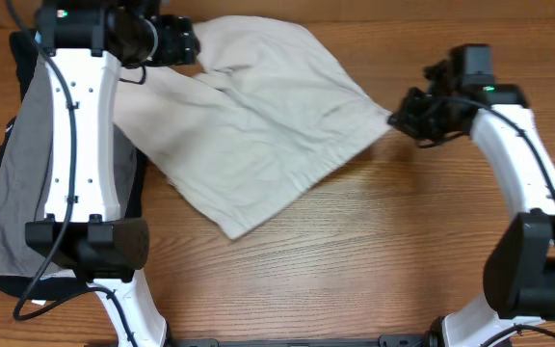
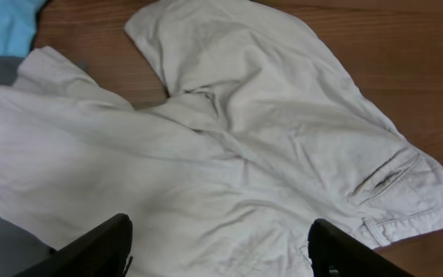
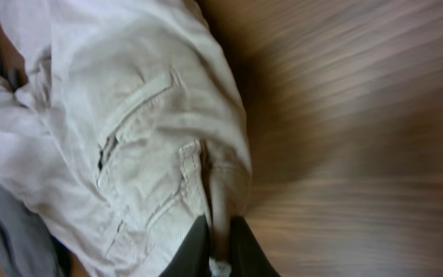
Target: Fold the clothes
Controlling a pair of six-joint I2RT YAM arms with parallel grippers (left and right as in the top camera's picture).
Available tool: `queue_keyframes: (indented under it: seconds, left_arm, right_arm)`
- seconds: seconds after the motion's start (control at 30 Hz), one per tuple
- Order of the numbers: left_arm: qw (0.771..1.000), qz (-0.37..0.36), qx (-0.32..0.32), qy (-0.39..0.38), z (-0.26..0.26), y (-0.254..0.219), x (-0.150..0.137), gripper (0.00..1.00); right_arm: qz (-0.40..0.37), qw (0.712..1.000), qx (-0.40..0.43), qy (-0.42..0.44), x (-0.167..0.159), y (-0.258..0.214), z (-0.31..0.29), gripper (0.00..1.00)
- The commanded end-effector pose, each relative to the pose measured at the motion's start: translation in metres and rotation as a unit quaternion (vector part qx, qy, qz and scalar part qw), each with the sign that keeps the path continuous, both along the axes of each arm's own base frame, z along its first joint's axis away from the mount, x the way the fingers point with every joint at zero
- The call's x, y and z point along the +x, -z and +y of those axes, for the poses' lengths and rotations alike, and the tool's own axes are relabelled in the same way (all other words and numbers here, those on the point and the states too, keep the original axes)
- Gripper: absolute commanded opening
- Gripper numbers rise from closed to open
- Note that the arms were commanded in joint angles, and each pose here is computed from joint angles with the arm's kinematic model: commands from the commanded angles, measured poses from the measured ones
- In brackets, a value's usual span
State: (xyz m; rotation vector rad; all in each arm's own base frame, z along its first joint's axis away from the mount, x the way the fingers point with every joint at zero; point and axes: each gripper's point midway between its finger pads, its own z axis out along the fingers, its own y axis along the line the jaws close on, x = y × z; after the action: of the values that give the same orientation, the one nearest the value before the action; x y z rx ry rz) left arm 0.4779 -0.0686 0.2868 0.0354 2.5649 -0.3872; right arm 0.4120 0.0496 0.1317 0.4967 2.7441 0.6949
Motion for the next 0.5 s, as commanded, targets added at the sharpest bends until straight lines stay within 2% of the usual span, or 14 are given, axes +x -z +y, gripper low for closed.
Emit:
queue_keyframes:
  seconds: [0.0, 0.2, 0.47]
  left_arm:
    - [0.999, -0.024, 0.005, 0.025, -0.017, -0.014, -0.002, 0.77]
    - [0.999, -0.022, 0.004, 0.049, -0.04, -0.011, -0.005, 0.77]
    - [0.997, 0.007, 0.008, 0.08, -0.067, 0.011, -0.012, 0.77]
  right_arm:
    - [0.029, 0.997, -0.066, -0.009, -0.022, 0.004, -0.043, 0.04]
    - [0.114, 0.99, -0.069, 0.043, -0.063, 0.013, -0.091, 0.04]
    - [0.176, 0.974, -0.067, 0.128, -0.105, 0.016, -0.156, 0.04]
